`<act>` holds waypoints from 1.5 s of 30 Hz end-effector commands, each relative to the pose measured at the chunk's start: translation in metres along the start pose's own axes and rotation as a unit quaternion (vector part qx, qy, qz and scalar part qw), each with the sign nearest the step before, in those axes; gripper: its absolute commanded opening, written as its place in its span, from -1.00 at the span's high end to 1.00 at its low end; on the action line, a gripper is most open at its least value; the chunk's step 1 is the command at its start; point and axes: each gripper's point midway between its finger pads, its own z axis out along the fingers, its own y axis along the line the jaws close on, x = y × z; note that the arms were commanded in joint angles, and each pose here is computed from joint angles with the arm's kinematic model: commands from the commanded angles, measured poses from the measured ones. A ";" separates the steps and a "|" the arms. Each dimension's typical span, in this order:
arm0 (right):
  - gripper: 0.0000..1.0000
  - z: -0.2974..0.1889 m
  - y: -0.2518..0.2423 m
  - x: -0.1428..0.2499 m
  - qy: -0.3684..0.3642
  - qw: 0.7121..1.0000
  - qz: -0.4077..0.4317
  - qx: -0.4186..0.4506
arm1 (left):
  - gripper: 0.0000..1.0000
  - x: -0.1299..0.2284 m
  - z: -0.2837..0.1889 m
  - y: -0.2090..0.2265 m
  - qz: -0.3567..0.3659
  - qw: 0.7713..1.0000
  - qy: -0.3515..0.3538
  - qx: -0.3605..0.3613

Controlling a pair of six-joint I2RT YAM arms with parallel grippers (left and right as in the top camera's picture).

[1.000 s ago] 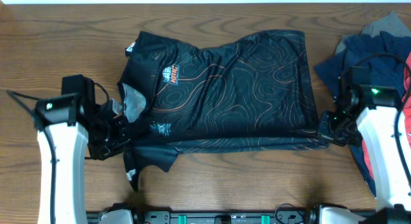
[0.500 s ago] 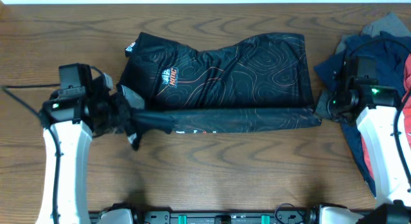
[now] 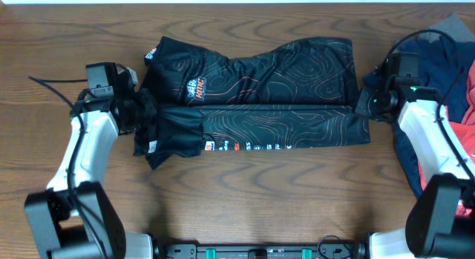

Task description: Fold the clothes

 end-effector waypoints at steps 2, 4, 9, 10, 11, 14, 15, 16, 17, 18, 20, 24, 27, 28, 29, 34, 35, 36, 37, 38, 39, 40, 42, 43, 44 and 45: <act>0.79 0.017 0.002 -0.003 0.000 1.000 -0.009 0.003 | 0.83 -0.006 0.015 0.001 -0.003 1.000 -0.003 0.011; 0.11 0.023 0.006 -0.003 0.002 1.000 -0.009 -0.009 | 0.20 -0.010 0.016 -0.005 0.001 1.000 -0.009 0.029; -0.37 0.025 -0.002 0.005 0.018 1.000 -0.008 0.012 | -0.29 -0.009 0.003 -0.030 0.008 0.996 -0.003 0.093; -0.37 0.024 -0.006 0.007 0.023 0.999 -0.008 0.023 | -0.29 -0.004 0.000 -0.031 0.006 0.996 0.005 0.093; -0.37 0.024 -0.010 0.011 0.029 0.999 -0.008 0.032 | -0.29 0.001 -0.002 -0.030 0.002 0.996 0.013 0.090; -0.34 0.022 -0.017 0.025 0.057 0.997 -0.008 0.050 | -0.29 0.025 -0.006 -0.024 -0.018 0.995 0.059 0.075; -0.33 0.023 -0.018 0.029 0.065 0.996 -0.008 0.052 | -0.29 0.032 -0.006 -0.022 -0.024 0.995 0.074 0.070; -0.33 0.023 -0.019 0.033 0.072 0.996 -0.009 0.054 | -0.29 0.039 -0.006 -0.020 -0.026 0.994 0.087 0.065; -0.32 0.025 -0.020 0.037 0.077 0.995 -0.008 0.055 | -0.29 0.046 -0.006 -0.019 -0.021 0.993 0.100 0.063; -0.31 0.027 -0.021 0.040 0.081 0.995 -0.008 0.056 | -0.29 0.050 -0.005 -0.019 -0.016 0.992 0.108 0.061; -0.29 0.033 -0.023 0.048 0.088 0.994 -0.008 0.057 | -0.29 0.058 -0.004 -0.020 -0.001 0.991 0.120 0.057; -0.27 0.045 -0.028 0.065 0.095 0.994 -0.008 0.059 | -0.29 0.070 0.004 -0.018 0.033 0.991 0.126 0.018; -0.19 0.052 -0.032 0.077 0.100 0.993 -0.008 0.060 | -0.29 0.077 0.011 -0.017 0.058 0.990 0.126 -0.009; -0.15 0.053 -0.033 0.080 0.100 0.993 -0.008 0.061 | -0.29 0.080 0.014 -0.018 0.066 0.990 0.126 -0.012; -0.04 0.055 -0.034 0.082 0.100 0.993 -0.008 0.061 | -0.29 0.083 0.017 -0.019 0.074 0.989 0.125 -0.014; 0.98 0.057 -0.038 0.097 0.117 0.991 -0.007 0.066 | -0.29 0.101 0.028 -0.026 0.101 0.986 0.134 -0.014; 0.98 0.057 -0.038 0.099 0.121 0.990 -0.006 0.067 | -0.29 0.105 0.029 -0.027 0.105 0.985 0.137 -0.013; 0.98 0.057 -0.039 0.100 0.123 0.990 -0.005 0.068 | -0.29 0.109 0.031 -0.028 0.110 0.984 0.140 -0.012; 0.98 0.056 -0.040 0.101 0.126 0.989 -0.005 0.070 | -0.29 0.113 0.032 -0.030 0.114 0.983 0.144 -0.012; 0.98 0.055 -0.042 0.103 0.130 0.989 -0.004 0.076 | -0.29 0.117 0.032 -0.031 0.118 0.982 0.148 -0.012; 0.98 0.054 -0.046 0.106 0.133 0.987 0.003 0.089 | -0.29 0.122 0.033 -0.033 0.124 0.980 0.153 -0.011; 0.98 0.052 -0.050 0.108 0.137 0.986 0.008 0.100 | -0.29 0.125 0.034 -0.036 0.129 0.979 0.157 -0.010; 0.97 0.050 -0.056 0.112 0.145 0.982 0.008 0.118 | -0.28 0.133 0.034 -0.041 0.141 0.976 0.166 -0.009; 0.98 0.048 -0.059 0.115 0.150 0.981 0.007 0.124 | -0.28 0.136 0.034 -0.044 0.147 0.975 0.168 -0.007; 0.97 0.047 -0.061 0.117 0.154 0.979 0.007 0.130 | -0.28 0.139 0.035 -0.046 0.152 0.973 0.170 -0.006; 0.97 0.046 -0.062 0.118 0.157 0.979 0.006 0.133 | -0.28 0.141 0.035 -0.049 0.159 0.972 0.172 -0.005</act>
